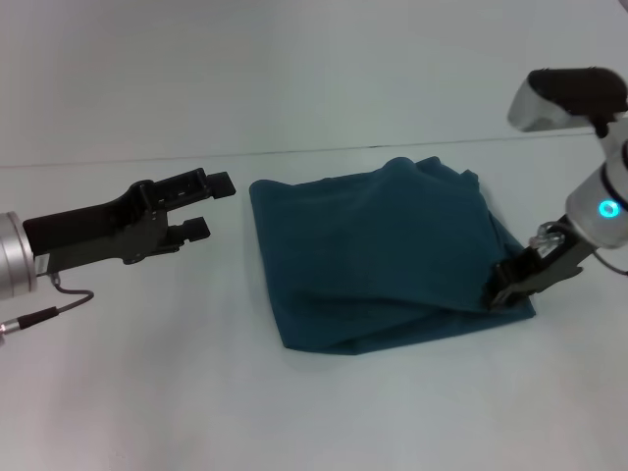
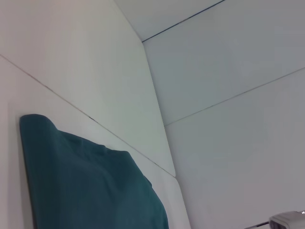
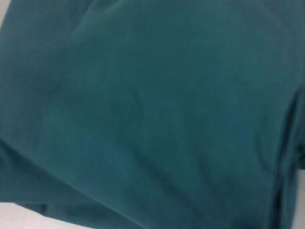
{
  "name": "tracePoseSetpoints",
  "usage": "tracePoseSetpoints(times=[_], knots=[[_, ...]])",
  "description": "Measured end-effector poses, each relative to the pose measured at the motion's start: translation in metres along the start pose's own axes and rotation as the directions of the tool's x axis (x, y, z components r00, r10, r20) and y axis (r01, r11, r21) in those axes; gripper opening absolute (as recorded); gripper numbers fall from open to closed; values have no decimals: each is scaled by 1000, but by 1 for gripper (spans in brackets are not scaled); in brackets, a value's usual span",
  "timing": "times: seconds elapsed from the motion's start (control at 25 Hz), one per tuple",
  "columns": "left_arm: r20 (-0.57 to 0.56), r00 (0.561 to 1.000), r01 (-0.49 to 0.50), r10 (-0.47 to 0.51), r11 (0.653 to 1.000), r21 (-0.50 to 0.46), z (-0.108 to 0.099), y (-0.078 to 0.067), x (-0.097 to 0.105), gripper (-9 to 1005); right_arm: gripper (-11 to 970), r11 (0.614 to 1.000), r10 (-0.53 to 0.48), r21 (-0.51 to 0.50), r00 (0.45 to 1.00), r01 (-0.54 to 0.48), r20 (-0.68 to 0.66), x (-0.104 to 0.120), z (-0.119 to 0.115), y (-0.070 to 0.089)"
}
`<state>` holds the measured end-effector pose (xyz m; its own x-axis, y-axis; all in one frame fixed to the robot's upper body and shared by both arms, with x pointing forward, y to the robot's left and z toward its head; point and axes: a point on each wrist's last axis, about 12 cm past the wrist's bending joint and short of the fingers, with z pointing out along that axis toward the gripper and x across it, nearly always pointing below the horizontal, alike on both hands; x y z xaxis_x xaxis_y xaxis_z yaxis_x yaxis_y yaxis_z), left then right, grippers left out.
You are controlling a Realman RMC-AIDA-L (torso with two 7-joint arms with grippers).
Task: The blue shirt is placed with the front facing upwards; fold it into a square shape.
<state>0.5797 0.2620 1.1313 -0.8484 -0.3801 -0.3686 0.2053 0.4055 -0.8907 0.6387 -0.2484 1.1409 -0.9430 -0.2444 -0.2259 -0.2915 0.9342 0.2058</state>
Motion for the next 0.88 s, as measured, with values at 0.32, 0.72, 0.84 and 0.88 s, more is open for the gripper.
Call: tracePoseSetpoints(times=[0.32,0.72,0.84,0.88], knots=[[-18,1000,-19,19,1000,7,2,-2,1,921,341,999,-25,-23,995,27,92,-5,-37,1],[-32,998,-58,58,998,-13,0,-4,-4,920,369,900,159,-433,893,44,420,1,-72,-16],[-66,996,-60,58,997,-38,3,-4,-6,920,446,859,282,-511,824,10,491,9,-92,-43],[-77,995,-59,55,997,-48,5,-4,-6,920,516,848,324,-530,805,-14,497,13,-97,-54]])
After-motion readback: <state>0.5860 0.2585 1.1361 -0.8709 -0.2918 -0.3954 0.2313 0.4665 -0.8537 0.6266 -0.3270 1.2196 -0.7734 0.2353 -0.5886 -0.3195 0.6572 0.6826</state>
